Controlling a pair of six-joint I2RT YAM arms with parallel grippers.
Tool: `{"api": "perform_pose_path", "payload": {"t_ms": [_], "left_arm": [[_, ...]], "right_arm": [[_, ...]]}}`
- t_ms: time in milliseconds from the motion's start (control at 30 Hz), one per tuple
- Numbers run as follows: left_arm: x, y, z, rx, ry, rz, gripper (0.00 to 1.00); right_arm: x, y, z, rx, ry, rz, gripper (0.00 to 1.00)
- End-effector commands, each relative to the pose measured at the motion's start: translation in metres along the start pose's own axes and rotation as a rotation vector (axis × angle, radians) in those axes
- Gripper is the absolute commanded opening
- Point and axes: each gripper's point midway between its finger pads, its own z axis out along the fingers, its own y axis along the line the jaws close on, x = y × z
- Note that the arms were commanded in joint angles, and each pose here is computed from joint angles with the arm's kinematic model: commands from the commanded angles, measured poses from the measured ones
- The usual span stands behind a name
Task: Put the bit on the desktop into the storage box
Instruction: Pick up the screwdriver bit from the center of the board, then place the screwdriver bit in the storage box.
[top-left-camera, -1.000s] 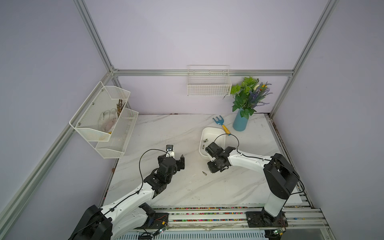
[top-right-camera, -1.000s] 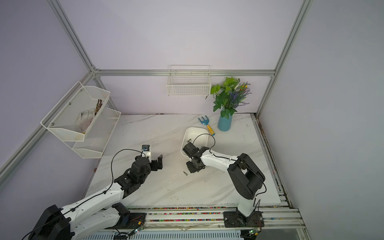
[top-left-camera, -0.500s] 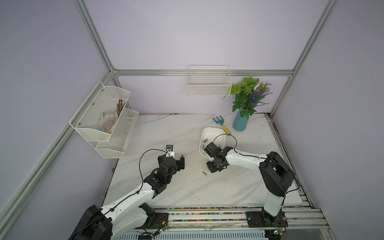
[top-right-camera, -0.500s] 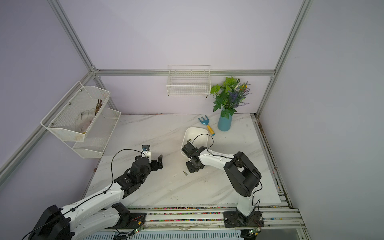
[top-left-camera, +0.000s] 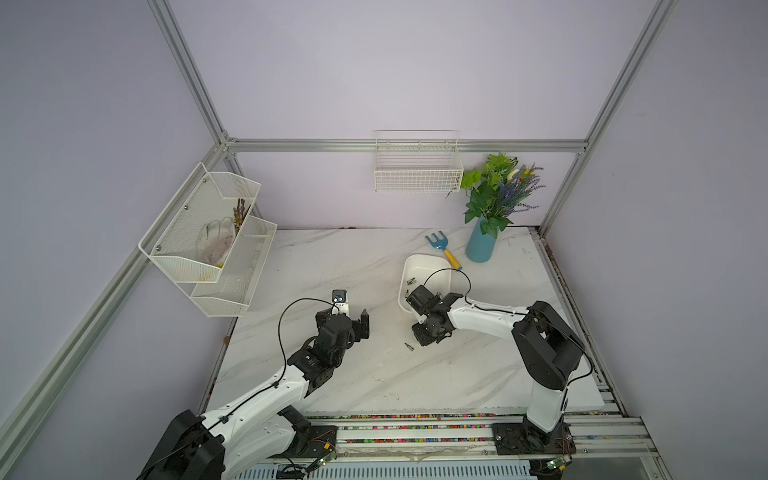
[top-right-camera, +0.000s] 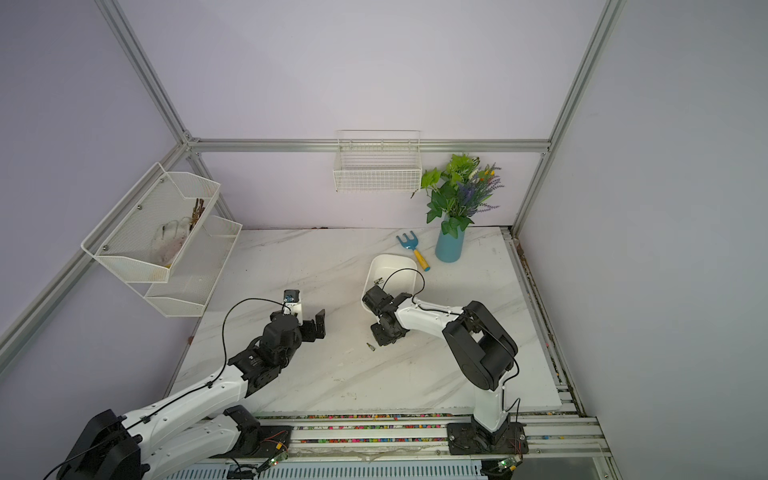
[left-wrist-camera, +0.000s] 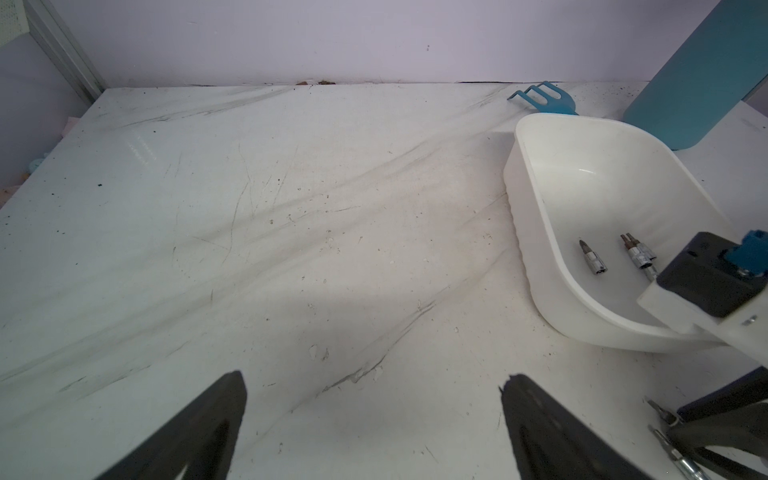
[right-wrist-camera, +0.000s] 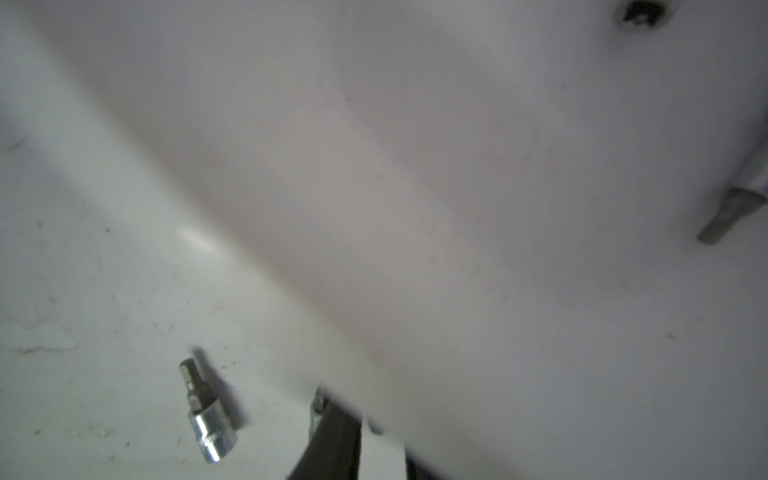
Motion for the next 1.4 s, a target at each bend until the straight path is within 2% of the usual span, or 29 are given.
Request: {"api": "perform_pose_path", "payload": {"t_ms": [0,300,533,967,1167,1367], "left_arm": [[-0.017,-0.001,-0.001,-0.001,-0.053,-0.022,1.00],[-0.017,0.000,-0.001,-0.003,-0.051,-0.022,1.00],[-0.016,0.000,-0.001,-0.003,-0.050,-0.022,1.00],[-0.016,0.000,-0.001,-0.001,-0.051,-0.024,1.00],[-0.016,-0.002,0.000,0.007,-0.049,-0.023,1.00],[-0.017,-0.003,-0.001,0.013,-0.051,-0.025,1.00]], "right_arm": [[-0.004,0.002,0.002,0.005,0.006,-0.006,0.23],[0.009,-0.002,0.012,0.029,0.070,0.004,0.16],[0.005,-0.002,-0.002,0.028,0.046,0.013,0.14],[-0.027,-0.009,-0.070,0.033,-0.151,0.057,0.13],[-0.068,-0.028,-0.100,0.096,-0.305,0.119,0.12],[-0.112,-0.053,-0.096,0.103,-0.394,0.200,0.11]]}}
